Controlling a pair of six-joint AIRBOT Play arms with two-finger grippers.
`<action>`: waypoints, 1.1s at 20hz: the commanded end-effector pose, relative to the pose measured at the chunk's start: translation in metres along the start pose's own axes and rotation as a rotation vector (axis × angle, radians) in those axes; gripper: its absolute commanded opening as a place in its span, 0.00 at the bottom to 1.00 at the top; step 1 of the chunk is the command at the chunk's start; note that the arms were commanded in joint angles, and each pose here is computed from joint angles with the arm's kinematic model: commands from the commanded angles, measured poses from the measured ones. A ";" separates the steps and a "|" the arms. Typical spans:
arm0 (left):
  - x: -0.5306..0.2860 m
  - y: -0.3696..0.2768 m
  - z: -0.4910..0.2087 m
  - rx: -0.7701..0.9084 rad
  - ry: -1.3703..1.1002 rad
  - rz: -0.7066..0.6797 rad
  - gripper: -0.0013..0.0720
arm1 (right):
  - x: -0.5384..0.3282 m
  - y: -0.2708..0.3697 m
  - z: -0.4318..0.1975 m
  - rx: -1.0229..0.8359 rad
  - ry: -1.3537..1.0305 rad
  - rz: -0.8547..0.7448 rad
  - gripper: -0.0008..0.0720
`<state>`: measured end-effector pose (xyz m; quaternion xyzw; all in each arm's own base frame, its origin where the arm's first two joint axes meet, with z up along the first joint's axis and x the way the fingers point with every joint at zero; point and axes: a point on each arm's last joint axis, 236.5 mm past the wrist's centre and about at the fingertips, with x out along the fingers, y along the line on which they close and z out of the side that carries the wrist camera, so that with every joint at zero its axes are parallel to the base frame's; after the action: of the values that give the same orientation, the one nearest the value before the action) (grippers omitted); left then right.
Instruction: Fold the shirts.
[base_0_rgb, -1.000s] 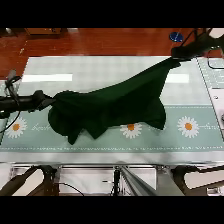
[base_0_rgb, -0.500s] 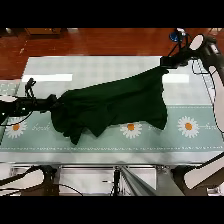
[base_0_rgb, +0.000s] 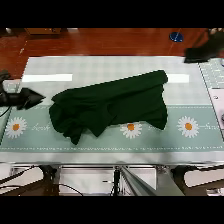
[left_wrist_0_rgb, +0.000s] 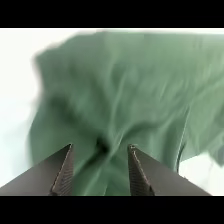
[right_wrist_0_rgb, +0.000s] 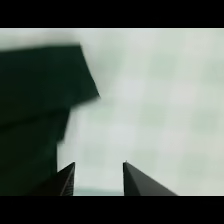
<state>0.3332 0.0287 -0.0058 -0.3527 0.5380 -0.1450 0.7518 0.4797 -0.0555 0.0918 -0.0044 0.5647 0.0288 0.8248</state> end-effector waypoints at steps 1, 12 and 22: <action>-0.014 0.030 -0.062 -0.152 0.071 0.029 0.57 | -0.016 -0.020 -0.062 0.134 0.157 0.114 0.54; 0.045 0.041 -0.137 -0.260 0.108 0.046 0.76 | 0.022 -0.029 -0.173 0.364 0.161 0.227 0.54; 0.102 0.049 -0.123 -0.274 0.094 0.124 0.05 | 0.018 0.002 -0.183 0.389 0.140 0.341 0.79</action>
<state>0.2498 -0.0380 -0.1171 -0.4127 0.5988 -0.0507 0.6845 0.3203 -0.0685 0.0069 0.2359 0.6084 0.0457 0.7564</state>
